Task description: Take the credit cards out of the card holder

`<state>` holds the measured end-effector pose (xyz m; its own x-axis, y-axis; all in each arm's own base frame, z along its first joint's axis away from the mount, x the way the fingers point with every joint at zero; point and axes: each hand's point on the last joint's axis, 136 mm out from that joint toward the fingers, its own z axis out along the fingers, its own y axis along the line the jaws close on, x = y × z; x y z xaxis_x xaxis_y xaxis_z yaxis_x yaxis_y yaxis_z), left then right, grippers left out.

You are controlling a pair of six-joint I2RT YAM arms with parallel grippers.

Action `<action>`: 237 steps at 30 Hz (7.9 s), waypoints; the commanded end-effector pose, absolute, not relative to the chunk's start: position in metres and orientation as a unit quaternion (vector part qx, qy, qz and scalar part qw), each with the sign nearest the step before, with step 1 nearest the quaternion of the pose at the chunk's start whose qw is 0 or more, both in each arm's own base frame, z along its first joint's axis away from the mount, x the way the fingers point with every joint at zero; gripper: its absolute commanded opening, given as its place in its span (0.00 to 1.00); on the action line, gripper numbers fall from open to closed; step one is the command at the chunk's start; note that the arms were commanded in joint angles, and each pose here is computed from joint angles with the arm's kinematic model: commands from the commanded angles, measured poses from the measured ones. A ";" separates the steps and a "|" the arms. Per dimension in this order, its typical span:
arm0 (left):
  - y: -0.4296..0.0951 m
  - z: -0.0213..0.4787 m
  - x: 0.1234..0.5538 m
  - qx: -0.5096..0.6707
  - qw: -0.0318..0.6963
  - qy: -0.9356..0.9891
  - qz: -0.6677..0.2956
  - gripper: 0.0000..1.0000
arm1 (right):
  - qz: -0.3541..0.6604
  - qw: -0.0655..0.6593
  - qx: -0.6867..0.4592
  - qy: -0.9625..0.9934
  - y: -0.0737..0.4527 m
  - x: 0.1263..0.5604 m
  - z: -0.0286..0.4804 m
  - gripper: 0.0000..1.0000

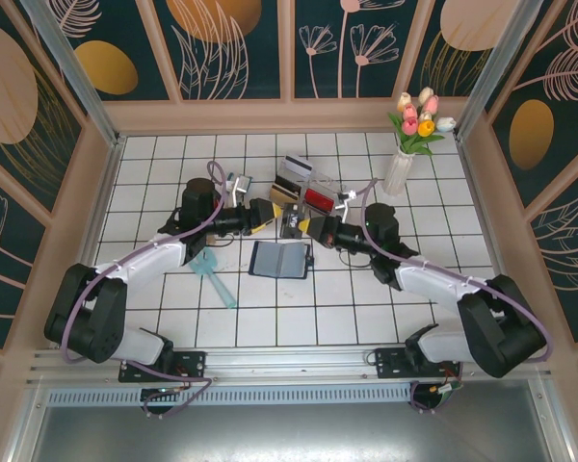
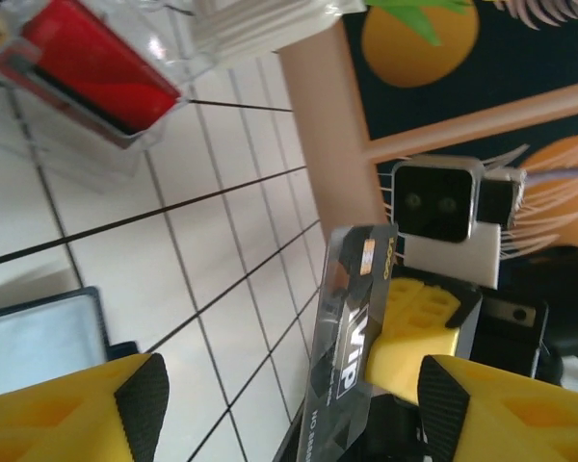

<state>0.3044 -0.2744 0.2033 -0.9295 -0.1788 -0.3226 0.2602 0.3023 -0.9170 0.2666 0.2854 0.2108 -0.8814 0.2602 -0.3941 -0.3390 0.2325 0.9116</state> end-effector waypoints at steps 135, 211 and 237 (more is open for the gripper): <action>-0.138 0.148 0.363 -0.123 0.291 0.901 -0.297 0.98 | 0.092 0.338 -0.459 0.817 0.293 0.474 0.097 0.00; -0.215 0.060 0.297 -0.082 0.151 0.928 -0.330 0.62 | 0.249 0.217 0.131 0.935 0.325 0.252 0.070 0.42; -0.229 0.044 0.280 -0.091 0.108 0.923 -0.358 0.20 | 0.216 0.162 0.140 0.953 0.316 0.262 0.021 0.42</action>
